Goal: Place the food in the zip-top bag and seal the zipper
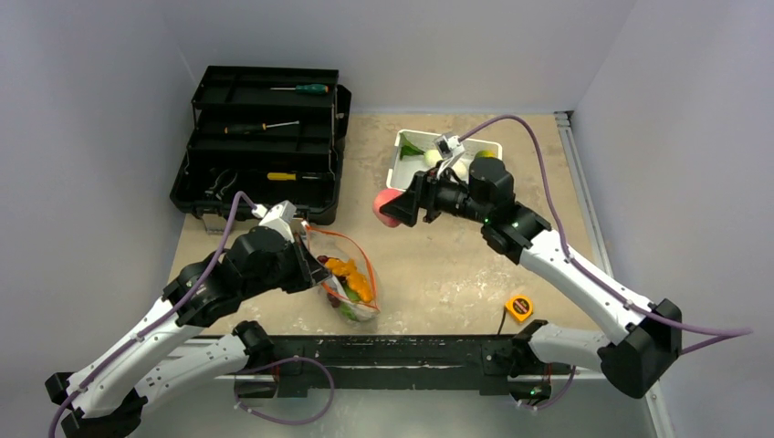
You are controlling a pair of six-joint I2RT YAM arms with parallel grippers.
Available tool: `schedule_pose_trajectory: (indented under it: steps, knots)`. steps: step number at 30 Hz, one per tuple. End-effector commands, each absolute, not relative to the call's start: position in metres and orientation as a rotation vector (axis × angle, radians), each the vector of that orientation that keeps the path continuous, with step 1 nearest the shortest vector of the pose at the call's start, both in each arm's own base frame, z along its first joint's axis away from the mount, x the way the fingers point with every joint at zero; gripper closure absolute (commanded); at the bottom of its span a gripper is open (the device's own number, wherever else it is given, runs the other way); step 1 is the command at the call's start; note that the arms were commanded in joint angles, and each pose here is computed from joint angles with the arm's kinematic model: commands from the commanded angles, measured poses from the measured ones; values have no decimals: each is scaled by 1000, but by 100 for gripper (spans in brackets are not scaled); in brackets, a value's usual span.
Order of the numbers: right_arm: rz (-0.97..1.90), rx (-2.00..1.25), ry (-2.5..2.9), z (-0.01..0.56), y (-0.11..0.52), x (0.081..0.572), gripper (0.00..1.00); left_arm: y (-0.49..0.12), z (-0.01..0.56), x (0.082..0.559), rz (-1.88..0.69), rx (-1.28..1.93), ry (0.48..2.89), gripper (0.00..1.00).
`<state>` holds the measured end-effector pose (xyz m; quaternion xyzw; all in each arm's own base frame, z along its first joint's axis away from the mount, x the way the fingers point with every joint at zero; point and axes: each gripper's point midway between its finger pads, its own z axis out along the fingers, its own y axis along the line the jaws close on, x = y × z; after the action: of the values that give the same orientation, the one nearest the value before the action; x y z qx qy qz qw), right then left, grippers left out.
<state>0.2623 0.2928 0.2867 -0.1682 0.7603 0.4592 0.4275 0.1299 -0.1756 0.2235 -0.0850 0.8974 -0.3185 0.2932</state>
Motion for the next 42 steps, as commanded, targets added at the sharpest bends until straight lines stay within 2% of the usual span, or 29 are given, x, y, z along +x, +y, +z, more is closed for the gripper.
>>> schedule_pose_trajectory:
  steps: [1, 9, 19, 32, 36, 42]
  knots:
    - [1309, -517, 1671, 364, 315, 224, 100, -184, 235, 133, -915, -224, 2347, 100]
    - [1422, -654, 1556, 398, 343, 173, 100, -184, 236, 133, -916, -228, 2346, 100]
    - [1396, -773, 1684, 360, 386, 141, 100, -184, 237, 133, -916, -230, 2345, 100]
    - [931, -768, 1915, 299, 384, 168, 100, -183, 236, 132, -915, -231, 2343, 100]
    - [852, -779, 1940, 290, 384, 171, 88, -183, 237, 133, -915, -230, 2344, 100]
    - [826, -791, 1930, 290, 387, 168, 64, -182, 238, 132, -917, -229, 2339, 100]
